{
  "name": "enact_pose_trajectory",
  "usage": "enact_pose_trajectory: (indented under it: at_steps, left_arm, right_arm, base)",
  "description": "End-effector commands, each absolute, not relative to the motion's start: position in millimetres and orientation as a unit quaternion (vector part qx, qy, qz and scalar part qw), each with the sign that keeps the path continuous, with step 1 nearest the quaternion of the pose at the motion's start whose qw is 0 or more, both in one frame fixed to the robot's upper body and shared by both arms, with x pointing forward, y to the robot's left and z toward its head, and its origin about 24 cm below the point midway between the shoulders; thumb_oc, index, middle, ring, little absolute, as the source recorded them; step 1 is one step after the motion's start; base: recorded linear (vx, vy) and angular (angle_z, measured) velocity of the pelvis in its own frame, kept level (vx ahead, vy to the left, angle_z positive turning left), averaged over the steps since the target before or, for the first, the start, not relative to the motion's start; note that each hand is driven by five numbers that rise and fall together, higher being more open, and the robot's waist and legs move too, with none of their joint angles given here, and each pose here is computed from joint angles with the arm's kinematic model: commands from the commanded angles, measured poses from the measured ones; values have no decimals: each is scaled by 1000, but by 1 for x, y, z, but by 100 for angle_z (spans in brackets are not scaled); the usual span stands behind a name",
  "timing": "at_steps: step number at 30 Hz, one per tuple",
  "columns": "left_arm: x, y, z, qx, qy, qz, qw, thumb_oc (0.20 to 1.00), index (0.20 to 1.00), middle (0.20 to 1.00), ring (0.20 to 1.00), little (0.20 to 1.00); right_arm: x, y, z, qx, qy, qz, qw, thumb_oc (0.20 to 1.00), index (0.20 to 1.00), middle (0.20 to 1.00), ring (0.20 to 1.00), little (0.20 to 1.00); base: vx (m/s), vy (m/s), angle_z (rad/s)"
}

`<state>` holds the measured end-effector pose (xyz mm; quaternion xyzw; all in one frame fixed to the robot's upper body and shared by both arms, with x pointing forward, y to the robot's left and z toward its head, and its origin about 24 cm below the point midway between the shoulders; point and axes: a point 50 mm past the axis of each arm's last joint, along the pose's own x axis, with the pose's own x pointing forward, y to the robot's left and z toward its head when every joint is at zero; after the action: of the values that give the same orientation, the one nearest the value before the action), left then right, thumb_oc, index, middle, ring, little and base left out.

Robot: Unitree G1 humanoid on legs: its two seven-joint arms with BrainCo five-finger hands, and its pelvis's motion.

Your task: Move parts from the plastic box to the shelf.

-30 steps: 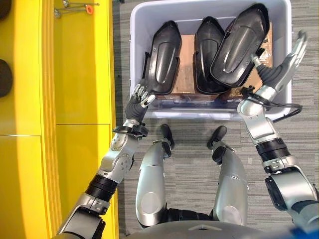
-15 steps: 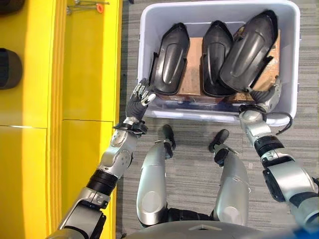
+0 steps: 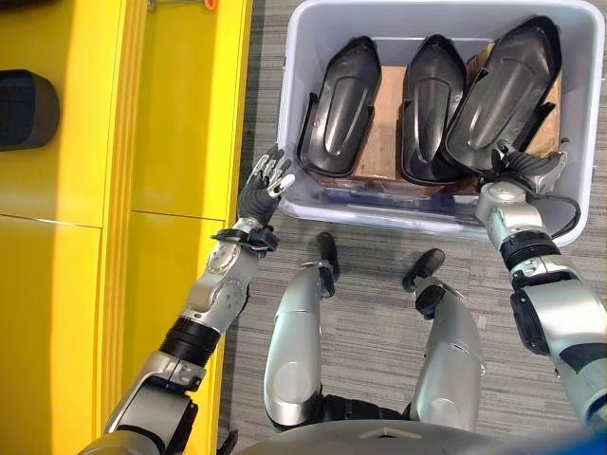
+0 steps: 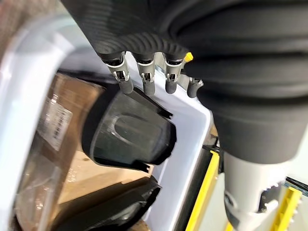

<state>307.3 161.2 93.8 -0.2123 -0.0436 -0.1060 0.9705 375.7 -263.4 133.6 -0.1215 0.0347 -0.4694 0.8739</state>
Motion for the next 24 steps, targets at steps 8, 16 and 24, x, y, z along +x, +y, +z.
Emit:
enact_pose_trajectory:
  at_steps: [8, 16, 24]
  left_arm:
    - [302, 142, 109, -226, -88, -168, 955, 1000, 1000, 1000, 1000, 1000]
    - [302, 141, 109, -229, -97, -172, 953, 1000, 1000, 1000, 1000, 1000]
    - [300, 136, 112, -228, -105, -172, 953, 1000, 1000, 1000, 1000, 1000]
  right_arm:
    - [380, -274, 151, -425, 73, -443, 786, 1000, 1000, 1000, 1000, 1000]
    - [379, -273, 142, -429, 114, -438, 782, 476, 476, 476, 476, 476]
    - [372, -278, 121, -286, 187, -460, 820, 200, 200, 200, 200, 200]
  base:
    - [-10, 13, 7]
    - [-10, 35, 8]
    - [-3, 15, 4]
